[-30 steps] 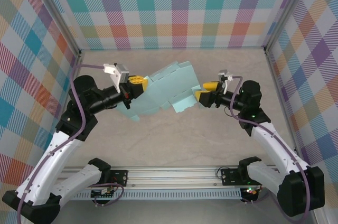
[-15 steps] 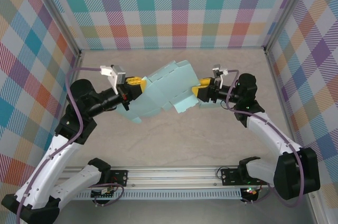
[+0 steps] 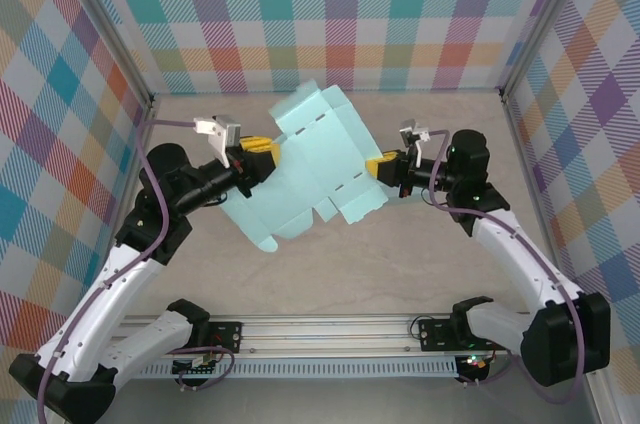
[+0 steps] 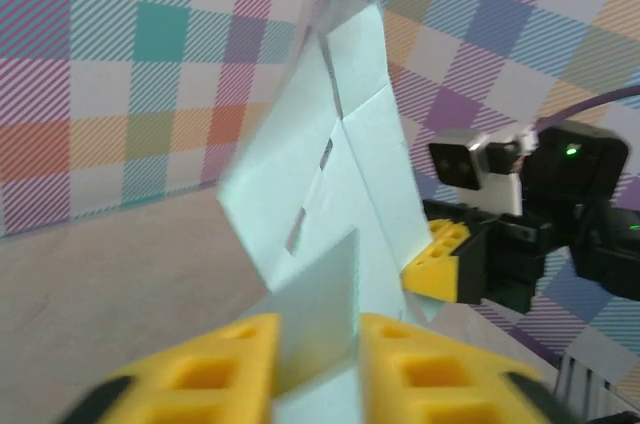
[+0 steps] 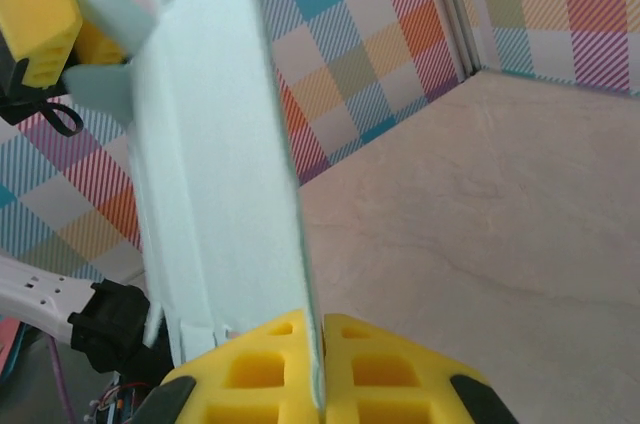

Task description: Fold the paper box

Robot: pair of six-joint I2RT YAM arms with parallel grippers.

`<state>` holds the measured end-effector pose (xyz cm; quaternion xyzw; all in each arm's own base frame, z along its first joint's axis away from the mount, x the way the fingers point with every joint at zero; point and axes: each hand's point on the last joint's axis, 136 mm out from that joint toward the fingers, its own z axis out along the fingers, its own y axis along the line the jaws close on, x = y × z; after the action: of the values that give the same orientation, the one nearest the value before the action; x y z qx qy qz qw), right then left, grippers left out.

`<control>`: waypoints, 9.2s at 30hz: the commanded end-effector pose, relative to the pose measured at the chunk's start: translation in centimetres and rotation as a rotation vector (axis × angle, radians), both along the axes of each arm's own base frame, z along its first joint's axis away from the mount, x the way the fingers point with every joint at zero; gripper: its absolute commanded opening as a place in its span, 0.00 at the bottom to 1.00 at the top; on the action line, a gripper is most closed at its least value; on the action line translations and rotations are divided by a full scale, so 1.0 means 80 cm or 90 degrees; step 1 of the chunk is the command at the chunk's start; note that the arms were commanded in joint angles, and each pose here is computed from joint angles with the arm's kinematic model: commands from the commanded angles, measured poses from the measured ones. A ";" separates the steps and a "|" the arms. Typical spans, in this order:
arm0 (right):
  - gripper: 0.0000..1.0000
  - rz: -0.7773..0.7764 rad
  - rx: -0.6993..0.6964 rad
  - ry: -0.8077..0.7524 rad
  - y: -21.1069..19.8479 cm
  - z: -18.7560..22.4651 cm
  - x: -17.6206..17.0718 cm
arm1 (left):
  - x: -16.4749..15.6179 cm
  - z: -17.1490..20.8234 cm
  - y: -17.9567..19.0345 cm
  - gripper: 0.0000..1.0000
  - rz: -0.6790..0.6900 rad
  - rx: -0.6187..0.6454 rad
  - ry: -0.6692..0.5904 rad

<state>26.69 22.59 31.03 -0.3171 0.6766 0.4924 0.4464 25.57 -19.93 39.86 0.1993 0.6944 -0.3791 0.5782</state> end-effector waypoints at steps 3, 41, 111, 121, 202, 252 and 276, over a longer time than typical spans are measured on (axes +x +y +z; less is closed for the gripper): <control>0.00 0.020 -0.107 -0.006 -0.007 -0.003 -0.026 | 0.016 -0.029 0.039 1.00 0.127 0.041 0.044; 0.00 0.206 -0.286 0.025 0.037 0.001 -0.037 | 0.060 -0.078 0.007 0.27 -0.003 0.355 -0.028; 0.81 -0.133 -0.096 0.028 -0.009 -0.132 0.131 | 0.027 -0.208 -0.010 0.04 -0.051 0.197 -0.055; 0.11 -0.102 -0.097 0.042 -0.006 -0.140 0.119 | 0.043 -0.211 -0.005 0.15 -0.021 0.213 0.002; 0.07 -0.005 -0.234 0.062 0.026 -0.170 0.101 | 0.141 -0.256 0.028 0.08 -0.023 0.690 0.062; 0.62 -0.233 -0.260 0.541 0.103 -0.192 0.131 | 0.120 -0.305 -0.014 0.04 0.211 0.929 -0.234; 0.51 -0.333 -0.268 0.500 0.042 -0.193 0.095 | 0.097 -0.327 -0.026 0.04 0.198 0.959 -0.257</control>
<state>34.57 27.55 14.55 -0.0220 0.9342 0.3157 0.1647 33.87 -22.03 12.87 0.5129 0.6715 0.3154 0.4319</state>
